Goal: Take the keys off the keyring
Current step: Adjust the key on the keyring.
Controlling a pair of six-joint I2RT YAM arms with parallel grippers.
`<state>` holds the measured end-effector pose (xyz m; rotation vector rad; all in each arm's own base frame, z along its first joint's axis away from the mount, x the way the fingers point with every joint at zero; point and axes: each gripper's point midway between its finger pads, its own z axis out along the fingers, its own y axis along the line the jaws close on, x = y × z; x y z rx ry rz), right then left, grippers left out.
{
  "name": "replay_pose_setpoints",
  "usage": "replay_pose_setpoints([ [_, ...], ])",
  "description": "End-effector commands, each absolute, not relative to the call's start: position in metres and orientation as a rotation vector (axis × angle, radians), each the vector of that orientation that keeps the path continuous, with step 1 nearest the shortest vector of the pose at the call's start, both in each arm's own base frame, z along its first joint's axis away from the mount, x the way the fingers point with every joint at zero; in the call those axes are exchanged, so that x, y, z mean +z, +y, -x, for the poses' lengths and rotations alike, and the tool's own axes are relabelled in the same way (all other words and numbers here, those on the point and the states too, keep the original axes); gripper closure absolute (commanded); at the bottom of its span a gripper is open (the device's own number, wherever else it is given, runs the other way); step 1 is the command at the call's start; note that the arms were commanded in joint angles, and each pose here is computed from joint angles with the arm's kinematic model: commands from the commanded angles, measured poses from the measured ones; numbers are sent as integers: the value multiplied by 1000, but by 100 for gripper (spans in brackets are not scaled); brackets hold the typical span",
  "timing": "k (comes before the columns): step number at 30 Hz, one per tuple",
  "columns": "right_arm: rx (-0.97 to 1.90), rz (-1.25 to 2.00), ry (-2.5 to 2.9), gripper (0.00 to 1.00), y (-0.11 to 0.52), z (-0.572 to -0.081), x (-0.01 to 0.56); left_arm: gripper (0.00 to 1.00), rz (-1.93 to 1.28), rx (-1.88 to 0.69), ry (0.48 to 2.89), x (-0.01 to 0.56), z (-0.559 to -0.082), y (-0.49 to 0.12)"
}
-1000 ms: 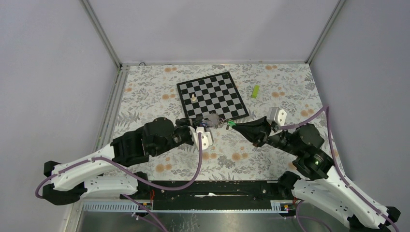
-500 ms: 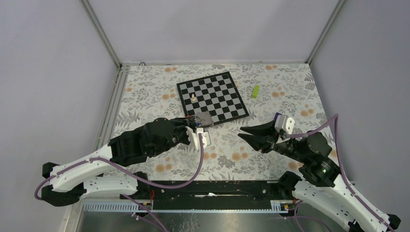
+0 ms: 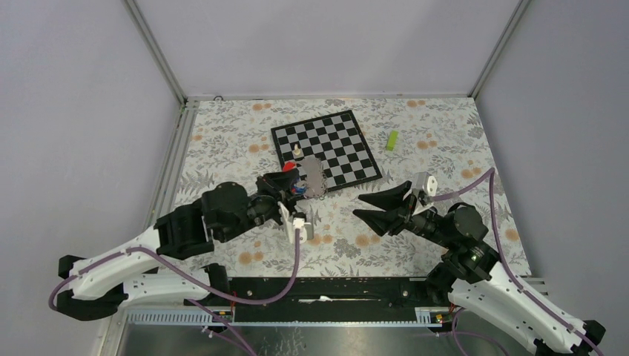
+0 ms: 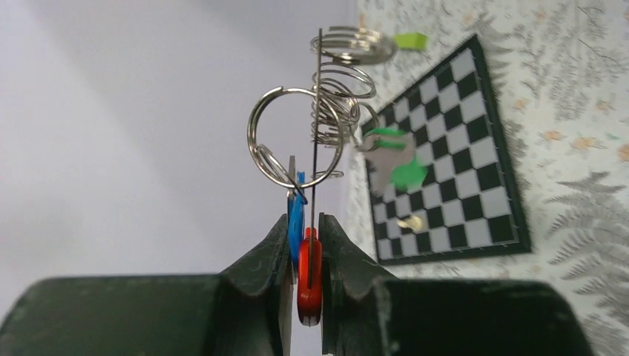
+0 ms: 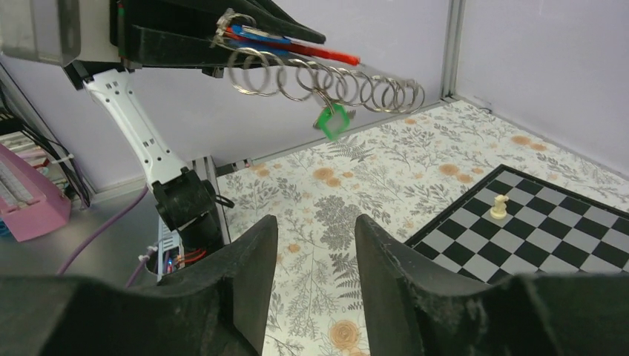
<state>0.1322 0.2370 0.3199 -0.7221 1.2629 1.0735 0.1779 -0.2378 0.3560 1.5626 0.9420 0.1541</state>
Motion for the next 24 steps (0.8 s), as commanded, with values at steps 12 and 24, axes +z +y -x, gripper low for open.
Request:
replay_pose_setpoints([
  [12, 1222, 794, 1026, 36, 248, -105, 411, 100, -1370, 234, 150, 514, -119, -256],
  [24, 1448, 817, 865, 32, 241, -63, 463, 100, -1427, 162, -88, 542, -86, -275],
])
